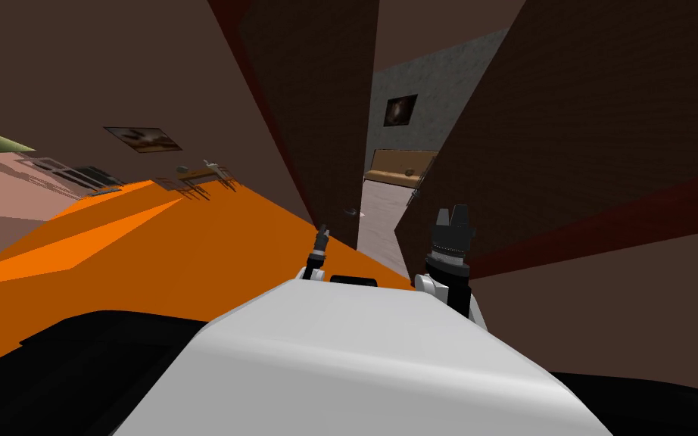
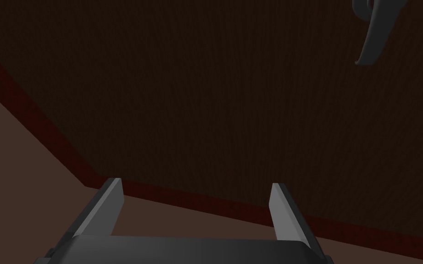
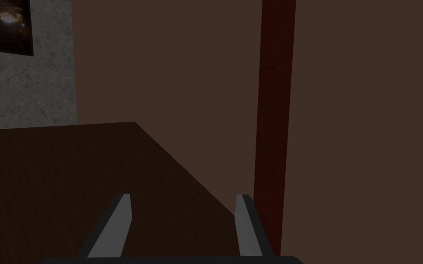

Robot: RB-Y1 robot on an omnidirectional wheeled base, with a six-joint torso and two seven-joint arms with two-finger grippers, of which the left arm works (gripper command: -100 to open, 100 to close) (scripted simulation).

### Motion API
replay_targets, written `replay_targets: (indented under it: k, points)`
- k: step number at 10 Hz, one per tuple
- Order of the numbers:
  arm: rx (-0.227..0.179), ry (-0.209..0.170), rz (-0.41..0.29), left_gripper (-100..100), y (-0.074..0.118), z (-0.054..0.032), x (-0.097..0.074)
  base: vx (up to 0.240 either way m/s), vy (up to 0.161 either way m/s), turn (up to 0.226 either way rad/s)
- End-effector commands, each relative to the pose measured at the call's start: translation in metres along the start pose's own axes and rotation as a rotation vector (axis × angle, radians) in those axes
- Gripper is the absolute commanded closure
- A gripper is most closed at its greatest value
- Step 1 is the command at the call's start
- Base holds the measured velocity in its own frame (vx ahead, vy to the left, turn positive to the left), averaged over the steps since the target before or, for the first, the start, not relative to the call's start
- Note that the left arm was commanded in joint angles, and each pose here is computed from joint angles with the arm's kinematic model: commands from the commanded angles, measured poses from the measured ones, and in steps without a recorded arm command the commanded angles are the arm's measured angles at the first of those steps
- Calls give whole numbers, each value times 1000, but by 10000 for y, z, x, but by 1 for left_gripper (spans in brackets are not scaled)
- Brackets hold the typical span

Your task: Push the door open

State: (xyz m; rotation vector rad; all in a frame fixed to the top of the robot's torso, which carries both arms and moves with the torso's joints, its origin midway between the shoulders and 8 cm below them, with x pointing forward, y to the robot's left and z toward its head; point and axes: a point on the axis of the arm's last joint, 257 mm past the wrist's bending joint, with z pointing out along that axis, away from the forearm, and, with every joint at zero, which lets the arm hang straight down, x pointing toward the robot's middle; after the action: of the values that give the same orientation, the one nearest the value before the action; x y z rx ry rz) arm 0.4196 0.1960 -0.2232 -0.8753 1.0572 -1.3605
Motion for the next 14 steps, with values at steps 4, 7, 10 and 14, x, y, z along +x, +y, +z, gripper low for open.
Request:
replay_targets:
  k: [4,7,10,14]
  points:
    - [-74,47,-29,-100,398,-83,227,92,60,-90]
    - [-105,67,-40,-100,556,-130,326,59,37,-58]
    - [-149,95,-56,-100,775,-208,471,73,50,-89]
    - [-202,130,-74,-100,1023,-317,650,93,60,-75]
